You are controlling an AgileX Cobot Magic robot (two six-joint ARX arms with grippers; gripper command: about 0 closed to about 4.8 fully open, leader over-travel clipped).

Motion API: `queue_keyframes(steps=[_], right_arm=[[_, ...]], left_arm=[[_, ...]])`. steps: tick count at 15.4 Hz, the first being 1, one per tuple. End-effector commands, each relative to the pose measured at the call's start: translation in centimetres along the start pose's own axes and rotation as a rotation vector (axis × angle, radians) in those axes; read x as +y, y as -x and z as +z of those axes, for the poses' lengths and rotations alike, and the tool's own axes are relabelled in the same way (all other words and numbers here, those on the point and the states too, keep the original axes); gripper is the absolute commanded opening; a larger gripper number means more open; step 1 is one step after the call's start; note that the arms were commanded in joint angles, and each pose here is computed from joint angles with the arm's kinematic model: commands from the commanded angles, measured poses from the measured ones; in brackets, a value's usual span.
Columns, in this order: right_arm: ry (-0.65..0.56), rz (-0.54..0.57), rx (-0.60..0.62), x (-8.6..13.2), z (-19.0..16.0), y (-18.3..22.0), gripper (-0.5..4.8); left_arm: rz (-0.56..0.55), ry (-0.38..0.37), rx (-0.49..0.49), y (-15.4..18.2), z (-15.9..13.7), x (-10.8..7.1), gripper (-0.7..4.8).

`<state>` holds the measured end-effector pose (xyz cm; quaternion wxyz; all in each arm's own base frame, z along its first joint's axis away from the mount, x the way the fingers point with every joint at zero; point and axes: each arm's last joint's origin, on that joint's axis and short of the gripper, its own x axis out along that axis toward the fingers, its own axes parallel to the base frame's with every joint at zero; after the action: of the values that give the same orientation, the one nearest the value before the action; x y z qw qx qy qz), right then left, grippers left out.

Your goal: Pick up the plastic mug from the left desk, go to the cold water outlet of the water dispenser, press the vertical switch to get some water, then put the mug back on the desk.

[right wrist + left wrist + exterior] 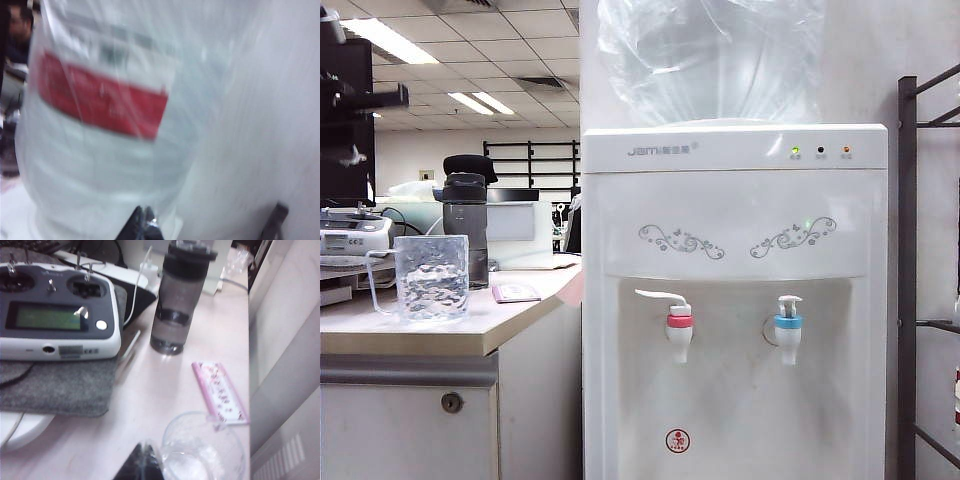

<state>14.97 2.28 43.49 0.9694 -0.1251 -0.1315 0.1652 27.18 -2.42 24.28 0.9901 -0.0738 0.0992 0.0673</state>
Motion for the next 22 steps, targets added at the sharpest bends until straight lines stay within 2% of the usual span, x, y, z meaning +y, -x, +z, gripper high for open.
queue_keyframes(steps=[1, 2, 3, 4, 5, 6, 7, 10, 11, 12, 15, 16, 17, 19, 20, 22], right_arm=[[-0.002, -0.023, -0.018, 0.0, 0.5, 0.5, -0.05], [-0.073, -0.010, 0.031, 0.1, -0.1, 0.4, -0.05], [-0.112, -0.045, 0.024, 1.4, -4.5, 1.8, -0.05], [-0.124, -0.079, 0.089, 3.7, -10.6, 5.3, -0.05], [-0.117, -0.276, 0.090, 5.2, -15.5, 8.3, 0.08], [-0.119, -0.297, 0.118, 5.3, -16.0, 8.7, 0.46], [-0.185, -0.275, 0.197, 5.9, -17.2, 9.8, 0.50], [-0.201, -0.259, 0.345, 6.6, -18.4, 11.2, 0.50], [-0.207, -0.248, 0.412, 6.9, -19.0, 11.5, 0.50], [-0.208, -0.246, 0.420, 6.9, -19.1, 11.5, 0.50], [-0.208, -0.247, 0.421, 6.9, -19.1, 11.6, 0.50], [-0.208, -0.248, 0.419, 6.9, -19.1, 11.6, 0.50], [-0.208, -0.248, 0.418, 6.9, -19.1, 11.6, 0.50], [-0.208, -0.248, 0.418, 6.9, -19.1, 11.6, 0.50], [-0.208, -0.248, 0.418, 6.9, -19.1, 11.6, 0.50], [-0.208, -0.247, 0.418, 6.9, -19.1, 11.6, 0.50]], left_arm=[[-0.128, 0.033, -0.115, 2.7, 2.9, -0.2, -0.06], [-0.142, 0.026, -0.120, 4.4, 3.5, 0.1, -0.06], [-0.243, 0.038, -0.231, 10.5, 0.6, 1.8, -0.06], [-0.290, -0.016, -0.162, 13.7, -2.2, 2.9, -0.06], [-0.323, -0.043, -0.131, 14.6, -4.6, 3.4, -0.06], [-0.324, -0.043, -0.133, 14.7, -4.8, 3.5, -0.06], [-0.320, -0.057, -0.163, 15.1, -4.7, 3.6, -0.06], [-0.350, -0.065, -0.167, 14.8, -5.6, 3.6, -0.06], [-0.346, -0.102, -0.180, 14.4, -8.0, 3.9, -0.06], [-0.286, -0.096, -0.264, 15.2, -9.6, 4.9, -0.06], [-0.213, -0.097, -0.232, 15.2, -10.0, 5.7, -0.06], [-0.183, -0.153, -0.231, 15.2, -10.1, 5.8, -0.06], [-0.164, -0.151, -0.218, 15.1, -10.2, 5.8, -0.06], [-0.158, -0.156, -0.176, 15.0, -10.6, 5.9, 0.00], [-0.161, -0.154, -0.196, 15.1, -10.4, 5.9, 0.22], [-0.161, -0.154, -0.189, 15.1, -10.5, 5.9, 0.22]])
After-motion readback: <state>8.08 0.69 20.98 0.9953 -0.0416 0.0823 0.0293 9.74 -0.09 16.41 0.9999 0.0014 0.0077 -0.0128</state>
